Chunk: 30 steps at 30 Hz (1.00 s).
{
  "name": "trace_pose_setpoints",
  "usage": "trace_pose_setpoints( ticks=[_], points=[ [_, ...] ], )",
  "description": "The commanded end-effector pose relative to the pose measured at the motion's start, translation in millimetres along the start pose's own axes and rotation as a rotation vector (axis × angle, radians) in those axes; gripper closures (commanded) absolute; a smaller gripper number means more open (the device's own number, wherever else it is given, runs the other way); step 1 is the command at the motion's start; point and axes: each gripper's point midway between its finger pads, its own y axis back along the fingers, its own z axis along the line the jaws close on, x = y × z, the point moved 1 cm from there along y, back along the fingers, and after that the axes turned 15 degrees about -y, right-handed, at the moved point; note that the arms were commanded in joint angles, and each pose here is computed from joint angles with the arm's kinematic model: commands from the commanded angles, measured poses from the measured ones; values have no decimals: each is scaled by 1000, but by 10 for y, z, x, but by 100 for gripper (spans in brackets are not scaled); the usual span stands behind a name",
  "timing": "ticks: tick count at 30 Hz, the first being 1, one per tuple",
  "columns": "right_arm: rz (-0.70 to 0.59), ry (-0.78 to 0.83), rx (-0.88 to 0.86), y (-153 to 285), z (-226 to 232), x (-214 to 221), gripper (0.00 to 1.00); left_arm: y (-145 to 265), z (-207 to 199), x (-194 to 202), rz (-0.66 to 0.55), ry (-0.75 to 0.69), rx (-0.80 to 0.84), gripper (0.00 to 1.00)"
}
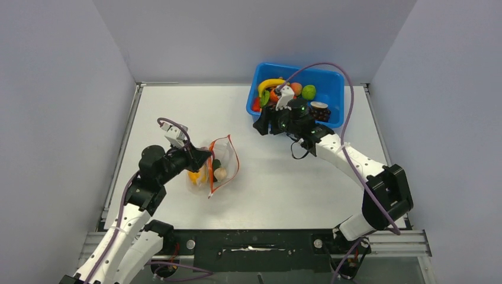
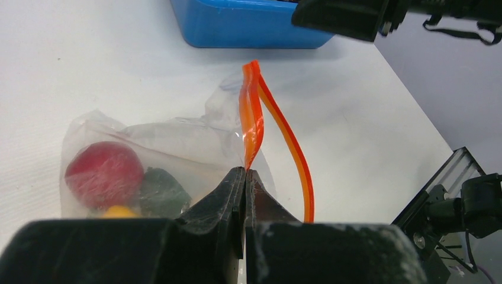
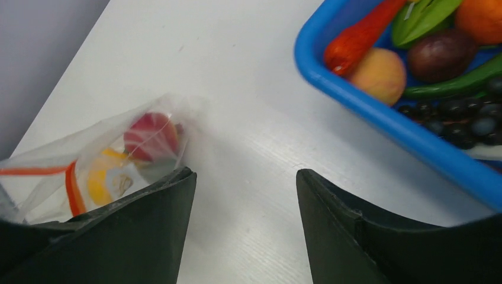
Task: Place the food in the zip-top bag and seal the zipper
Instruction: Pick up the fake fruit from the bin.
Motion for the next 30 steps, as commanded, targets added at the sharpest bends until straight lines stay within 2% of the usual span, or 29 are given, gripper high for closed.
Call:
trace_pose_setpoints(
  ticks=[1, 6, 11, 16, 24, 30],
  points=[
    [-164, 56, 63, 101, -178, -691, 36, 29, -69, -190, -75, -35, 30, 100],
    [-238, 123, 255, 93, -782, -1125, 36, 35, -73, -161, -70, -42, 35, 100],
    [-252, 189, 509, 112, -1467, -1433, 33, 36, -89, -161, -73, -45, 45, 100],
    [-259, 213, 662, 64, -1990, -1659, 29, 37, -83, -162, -72, -55, 44, 100],
    [-253, 191, 747, -130, -2640, -1943, 18, 43, -107, -159, -72, -57, 59, 100],
    [-259, 200, 731, -366, -2963, -2030, 20, 52, -103, -179, -81, -63, 55, 100]
  ],
)
